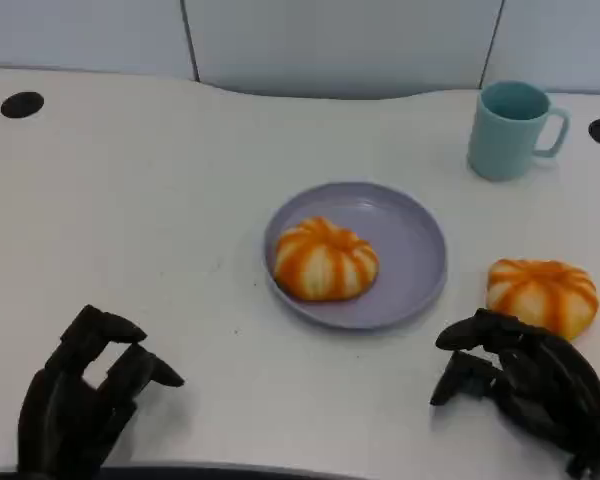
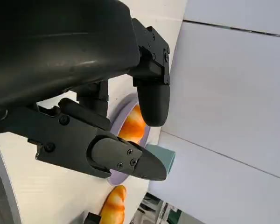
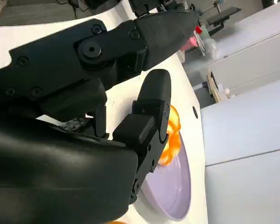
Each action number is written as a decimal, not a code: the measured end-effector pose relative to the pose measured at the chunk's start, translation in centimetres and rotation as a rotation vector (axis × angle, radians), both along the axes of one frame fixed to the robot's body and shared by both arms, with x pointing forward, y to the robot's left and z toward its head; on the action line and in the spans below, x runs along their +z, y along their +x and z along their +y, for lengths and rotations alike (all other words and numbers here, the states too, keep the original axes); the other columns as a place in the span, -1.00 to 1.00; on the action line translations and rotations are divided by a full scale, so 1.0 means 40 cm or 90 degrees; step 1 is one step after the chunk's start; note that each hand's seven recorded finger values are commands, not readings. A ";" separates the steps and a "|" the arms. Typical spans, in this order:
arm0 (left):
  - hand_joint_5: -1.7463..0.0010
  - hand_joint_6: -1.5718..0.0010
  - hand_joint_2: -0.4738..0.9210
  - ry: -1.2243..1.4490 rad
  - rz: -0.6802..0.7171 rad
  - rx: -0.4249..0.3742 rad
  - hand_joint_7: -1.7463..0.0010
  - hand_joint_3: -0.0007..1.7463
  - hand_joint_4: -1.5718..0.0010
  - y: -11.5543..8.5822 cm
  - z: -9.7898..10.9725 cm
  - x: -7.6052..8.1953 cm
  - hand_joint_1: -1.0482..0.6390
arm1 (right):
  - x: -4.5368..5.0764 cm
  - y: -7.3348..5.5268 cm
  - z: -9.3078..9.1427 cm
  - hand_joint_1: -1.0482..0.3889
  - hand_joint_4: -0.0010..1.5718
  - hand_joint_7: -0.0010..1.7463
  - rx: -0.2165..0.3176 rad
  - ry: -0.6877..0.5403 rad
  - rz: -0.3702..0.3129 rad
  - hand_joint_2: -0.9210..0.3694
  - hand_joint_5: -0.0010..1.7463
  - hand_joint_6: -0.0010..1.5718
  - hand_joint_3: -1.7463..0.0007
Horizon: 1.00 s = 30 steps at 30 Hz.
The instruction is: Grasp the bread from the table and place it into the plate.
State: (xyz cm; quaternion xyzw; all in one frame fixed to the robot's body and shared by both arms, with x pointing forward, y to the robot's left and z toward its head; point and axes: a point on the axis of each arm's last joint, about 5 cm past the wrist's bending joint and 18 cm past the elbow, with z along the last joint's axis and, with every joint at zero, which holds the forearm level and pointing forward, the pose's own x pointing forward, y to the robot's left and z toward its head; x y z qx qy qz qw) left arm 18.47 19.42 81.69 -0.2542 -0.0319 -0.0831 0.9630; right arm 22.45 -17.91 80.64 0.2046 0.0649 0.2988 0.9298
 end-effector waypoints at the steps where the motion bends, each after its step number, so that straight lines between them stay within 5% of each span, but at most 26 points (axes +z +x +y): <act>1: -1.00 0.63 0.99 0.001 0.000 0.000 -0.93 -0.99 0.40 0.000 0.000 0.000 -0.47 | 0.000 0.000 0.000 -0.30 -0.17 -0.18 0.000 -0.001 -0.001 -1.00 0.54 0.06 0.90; 30: -1.00 0.66 0.99 0.028 0.001 -0.018 -1.00 -0.99 0.44 0.011 -0.006 0.003 -0.48 | 0.004 0.002 -0.004 -0.29 -0.20 -0.08 0.000 -0.012 -0.001 -1.00 0.57 -0.01 0.88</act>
